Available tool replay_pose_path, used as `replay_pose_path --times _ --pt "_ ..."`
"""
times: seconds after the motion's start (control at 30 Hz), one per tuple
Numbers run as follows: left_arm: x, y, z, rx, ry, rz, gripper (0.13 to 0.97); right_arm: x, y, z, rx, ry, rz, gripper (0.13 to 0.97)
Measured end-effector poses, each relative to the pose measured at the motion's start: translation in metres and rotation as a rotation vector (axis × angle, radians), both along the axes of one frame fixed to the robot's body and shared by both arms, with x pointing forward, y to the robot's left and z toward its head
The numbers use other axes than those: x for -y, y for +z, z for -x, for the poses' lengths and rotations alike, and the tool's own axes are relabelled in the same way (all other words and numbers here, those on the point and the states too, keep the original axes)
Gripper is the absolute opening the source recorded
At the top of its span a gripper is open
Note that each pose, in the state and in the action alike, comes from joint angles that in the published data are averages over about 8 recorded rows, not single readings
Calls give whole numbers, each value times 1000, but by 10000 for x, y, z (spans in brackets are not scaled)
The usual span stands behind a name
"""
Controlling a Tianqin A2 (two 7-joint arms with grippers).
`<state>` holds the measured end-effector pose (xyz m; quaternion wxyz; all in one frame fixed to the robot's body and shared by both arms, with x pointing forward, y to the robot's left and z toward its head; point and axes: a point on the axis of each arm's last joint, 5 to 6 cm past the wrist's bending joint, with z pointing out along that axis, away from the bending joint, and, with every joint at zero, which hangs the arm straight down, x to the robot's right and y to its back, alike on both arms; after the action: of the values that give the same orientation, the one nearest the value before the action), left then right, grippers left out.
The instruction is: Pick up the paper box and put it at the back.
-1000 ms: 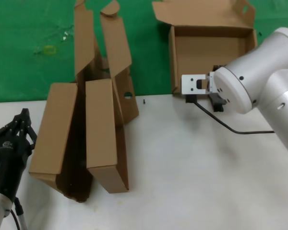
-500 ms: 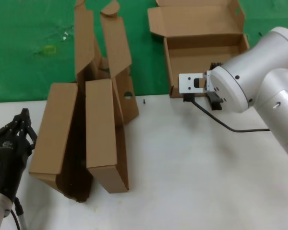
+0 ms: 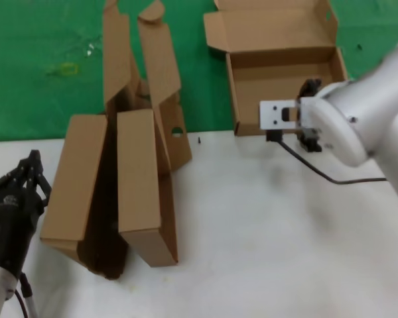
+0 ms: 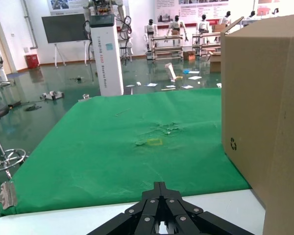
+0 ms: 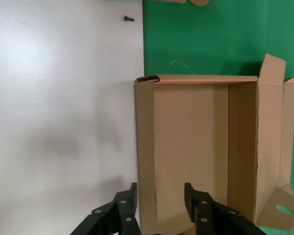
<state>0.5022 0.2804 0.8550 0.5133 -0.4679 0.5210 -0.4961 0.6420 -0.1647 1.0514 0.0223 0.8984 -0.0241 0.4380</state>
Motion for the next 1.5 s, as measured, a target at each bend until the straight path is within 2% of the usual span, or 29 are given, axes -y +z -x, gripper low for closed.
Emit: replay_pose_path --times 0.07,0.27,0.37,0.5,0.63,0.67,0.93,1.07,1.17,1.33,1.5 --pt "0 0 0 0 0 0 143 41 45 88 5 3 -14 283" --pt "0 0 0 0 0 0 143 193 297 378 50 18 -83 414" --pt "0 0 0 0 0 0 143 280 450 521 96 21 -128 457" --pt "0 0 0 0 0 0 143 403 633 710 175 20 -211 569" --pt "0 0 0 0 0 0 143 539 743 878 250 15 -311 681" --pt "0 0 0 0 0 0 143 574 759 913 266 13 -336 681" --pt "0 0 0 0 0 0 143 881 844 1115 380 -5 -518 847" --pt "0 0 0 0 0 0 143 1051 851 1178 424 1 -605 847" --pt "0 0 0 0 0 0 143 1163 840 1216 454 13 -664 882" --pt "0 0 0 0 0 0 159 1206 781 1212 464 44 -709 942" --pt "0 0 0 0 0 0 181 1158 669 1156 444 93 -734 954"
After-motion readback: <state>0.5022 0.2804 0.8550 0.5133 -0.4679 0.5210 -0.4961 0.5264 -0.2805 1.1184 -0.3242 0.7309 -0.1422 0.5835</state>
